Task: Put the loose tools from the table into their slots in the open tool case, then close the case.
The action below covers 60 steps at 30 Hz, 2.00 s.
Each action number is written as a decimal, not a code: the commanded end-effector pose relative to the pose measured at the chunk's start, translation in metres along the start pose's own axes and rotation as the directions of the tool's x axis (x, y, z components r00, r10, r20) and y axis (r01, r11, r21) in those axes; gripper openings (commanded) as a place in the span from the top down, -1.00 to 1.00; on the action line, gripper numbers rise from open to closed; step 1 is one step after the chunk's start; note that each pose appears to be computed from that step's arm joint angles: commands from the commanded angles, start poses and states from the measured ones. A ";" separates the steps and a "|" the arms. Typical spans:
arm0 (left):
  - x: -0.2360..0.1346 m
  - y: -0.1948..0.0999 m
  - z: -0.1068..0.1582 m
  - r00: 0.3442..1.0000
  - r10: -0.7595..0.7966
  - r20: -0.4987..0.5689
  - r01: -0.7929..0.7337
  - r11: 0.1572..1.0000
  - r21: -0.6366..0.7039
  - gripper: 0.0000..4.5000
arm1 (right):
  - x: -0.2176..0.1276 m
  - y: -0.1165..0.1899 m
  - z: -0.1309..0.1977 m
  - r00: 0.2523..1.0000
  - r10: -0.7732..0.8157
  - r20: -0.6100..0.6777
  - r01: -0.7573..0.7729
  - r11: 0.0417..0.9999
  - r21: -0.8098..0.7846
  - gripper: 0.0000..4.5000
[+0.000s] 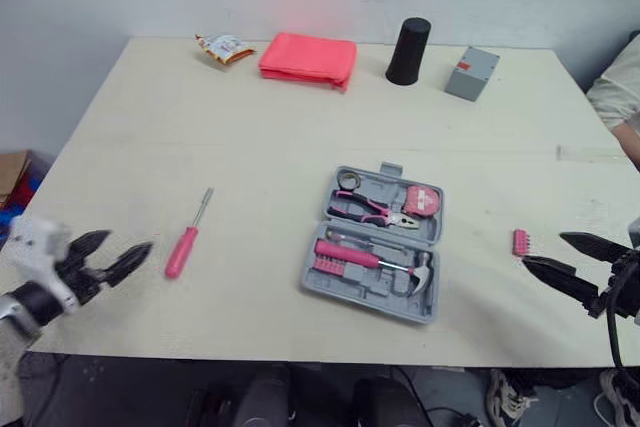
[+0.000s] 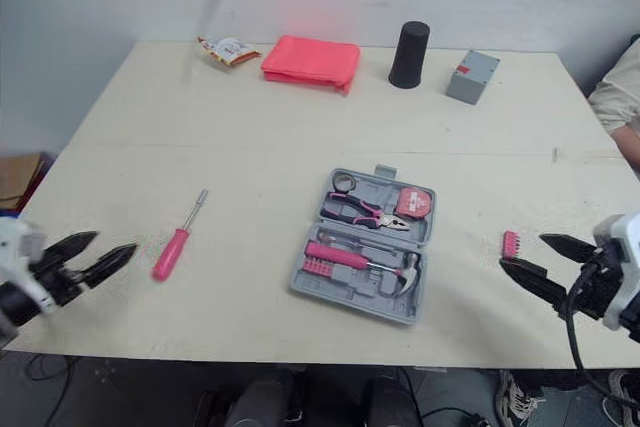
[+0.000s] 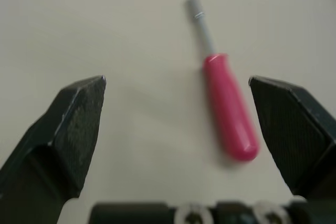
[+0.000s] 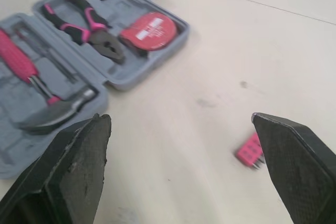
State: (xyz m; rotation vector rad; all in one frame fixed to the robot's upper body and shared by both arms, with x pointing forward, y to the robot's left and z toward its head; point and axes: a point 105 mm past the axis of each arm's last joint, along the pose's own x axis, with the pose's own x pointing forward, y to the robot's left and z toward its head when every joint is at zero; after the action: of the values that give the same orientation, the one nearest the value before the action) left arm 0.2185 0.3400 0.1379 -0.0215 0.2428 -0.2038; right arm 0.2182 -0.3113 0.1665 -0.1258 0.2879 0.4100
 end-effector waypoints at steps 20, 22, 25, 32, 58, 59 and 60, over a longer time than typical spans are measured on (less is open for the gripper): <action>0.050 -0.202 0.104 0.526 -0.851 -0.017 0.801 0.488 0.347 -0.99 | 0.052 0.022 -0.032 0.937 -0.344 0.062 0.329 0.928 0.176 -1.00; 0.049 -0.228 0.115 0.408 -0.913 -0.028 0.848 0.368 0.381 -0.99 | 0.057 0.018 -0.039 0.903 -0.427 0.036 0.413 0.889 0.198 -1.00; 0.045 -0.259 0.125 0.252 -0.966 -0.063 0.887 0.205 0.415 -0.99 | 0.066 0.014 -0.043 0.870 -0.493 0.023 0.477 0.851 0.219 -1.00; 0.047 -0.292 0.128 0.075 -0.988 -0.135 0.892 0.006 0.453 -0.99 | 0.083 0.005 -0.051 0.822 -0.569 -0.015 0.552 0.790 0.268 -1.00; 0.050 -0.301 0.125 0.026 -0.988 -0.155 0.884 -0.049 0.465 -1.00 | 0.089 -0.005 -0.057 0.774 -0.631 -0.044 0.620 0.742 0.254 0.05; 0.049 -0.301 0.125 0.026 -0.987 -0.156 0.883 -0.050 0.466 -1.00 | 0.089 -0.006 -0.057 0.773 -0.633 -0.043 0.621 0.741 0.257 0.21; 0.049 -0.301 0.125 0.027 -0.987 -0.157 0.883 -0.050 0.466 -1.00 | 0.090 -0.006 -0.057 0.772 -0.634 -0.042 0.621 0.740 0.259 0.41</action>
State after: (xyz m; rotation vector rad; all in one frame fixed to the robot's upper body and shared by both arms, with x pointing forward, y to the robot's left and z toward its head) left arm 0.2420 0.0357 0.2541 0.2394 -0.1030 -1.7670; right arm 0.2878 -0.2858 0.0891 0.0557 0.2222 -0.2685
